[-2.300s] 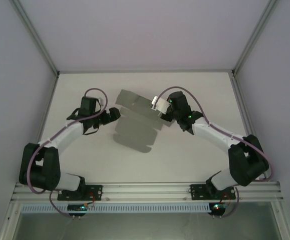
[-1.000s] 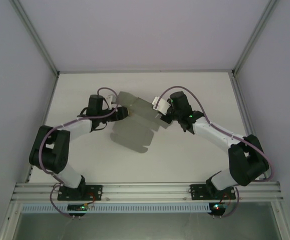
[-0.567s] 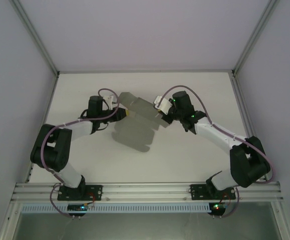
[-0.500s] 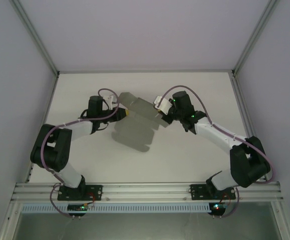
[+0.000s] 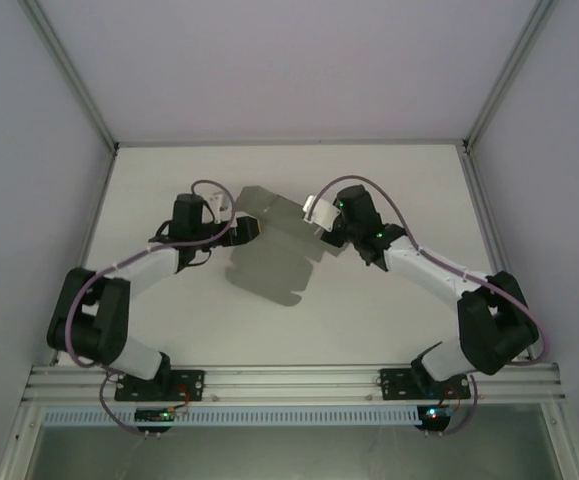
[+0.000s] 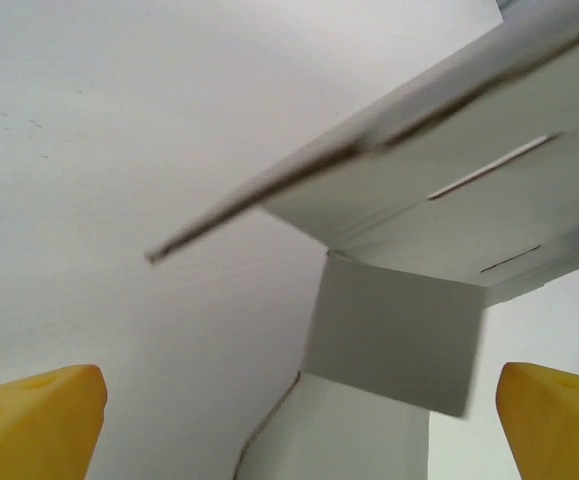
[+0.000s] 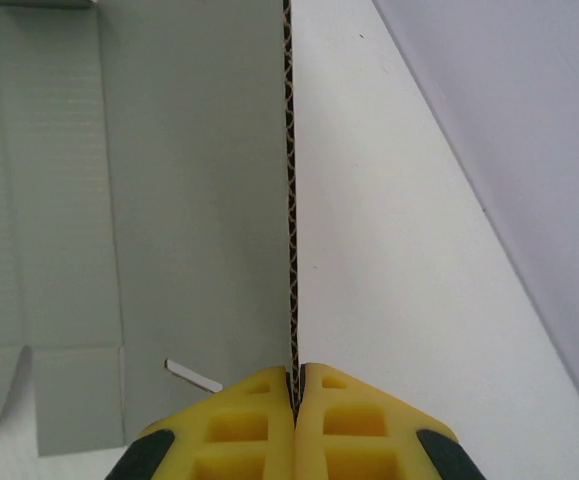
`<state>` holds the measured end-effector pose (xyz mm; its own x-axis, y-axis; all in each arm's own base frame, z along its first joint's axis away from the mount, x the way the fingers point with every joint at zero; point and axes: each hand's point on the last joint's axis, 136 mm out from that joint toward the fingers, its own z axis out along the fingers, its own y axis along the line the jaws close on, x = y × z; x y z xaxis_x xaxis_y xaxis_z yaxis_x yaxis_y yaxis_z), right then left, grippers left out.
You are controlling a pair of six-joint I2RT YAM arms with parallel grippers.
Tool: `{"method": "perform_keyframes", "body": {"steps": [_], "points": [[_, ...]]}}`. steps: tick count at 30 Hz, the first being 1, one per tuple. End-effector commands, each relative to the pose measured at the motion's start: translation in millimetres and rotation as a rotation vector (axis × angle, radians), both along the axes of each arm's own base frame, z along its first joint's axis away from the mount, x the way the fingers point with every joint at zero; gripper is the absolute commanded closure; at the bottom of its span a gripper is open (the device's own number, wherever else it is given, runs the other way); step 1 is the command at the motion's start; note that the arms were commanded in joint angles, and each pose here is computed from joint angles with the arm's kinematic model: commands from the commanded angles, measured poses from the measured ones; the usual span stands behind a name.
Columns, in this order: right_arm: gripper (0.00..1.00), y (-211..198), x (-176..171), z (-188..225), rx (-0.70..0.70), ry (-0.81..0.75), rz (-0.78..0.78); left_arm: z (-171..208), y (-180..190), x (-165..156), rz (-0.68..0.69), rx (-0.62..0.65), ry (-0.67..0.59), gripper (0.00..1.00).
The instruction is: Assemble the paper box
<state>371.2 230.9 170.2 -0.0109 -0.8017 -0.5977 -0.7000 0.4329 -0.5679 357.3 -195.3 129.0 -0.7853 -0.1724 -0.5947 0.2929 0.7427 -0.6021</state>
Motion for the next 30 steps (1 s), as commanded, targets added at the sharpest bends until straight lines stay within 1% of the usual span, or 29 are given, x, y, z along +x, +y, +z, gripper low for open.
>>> {"method": "perform_keyframes", "body": {"steps": [1,4,7,10,14,17,19,23,25,28,30], "points": [[1.0,-2.4,17.0,3.1,-0.166,-0.111,-0.008,4.9,24.8,-5.6,0.072,0.123,-0.015,0.0],[1.0,3.7,21.7,-1.9,-0.286,-0.203,0.037,9.2,52.8,1.3,0.184,0.184,-0.003,0.01],[1.0,16.2,23.3,-3.5,-0.367,-0.322,0.095,11.9,82.9,12.3,0.299,0.204,0.023,0.0],[1.0,26.4,25.5,-4.2,-0.402,-0.418,0.143,14.3,105.4,24.6,0.383,0.216,0.025,0.0],[1.0,32.8,30.8,-4.5,-0.419,-0.511,0.144,6.4,124.1,43.7,0.445,0.206,0.06,0.0],[1.0,39.4,31.2,-1.4,-0.453,-0.62,0.165,-4.2,123.0,59.2,0.423,0.195,0.084,0.0],[1.0,39.5,32.8,-2.2,-0.474,-0.652,0.152,-9.9,112.1,66.2,0.365,0.18,0.089,0.0],[1.0,40.1,30.3,-11.0,-0.48,-0.674,0.152,-22.1,89.1,74.4,0.275,0.187,0.063,0.0],[1.0,39.0,29.7,-18.3,-0.488,-0.656,0.155,-26.2,76.6,75.8,0.231,0.195,0.056,0.0],[1.0,36.1,32.0,-28.9,-0.505,-0.6,0.15,-35.6,61.1,72.3,0.169,0.208,0.07,0.05],[1.0,32.9,34.7,-31.5,-0.5,-0.58,0.132,-41.3,55.0,68.2,0.145,0.214,0.078,0.12]]}}
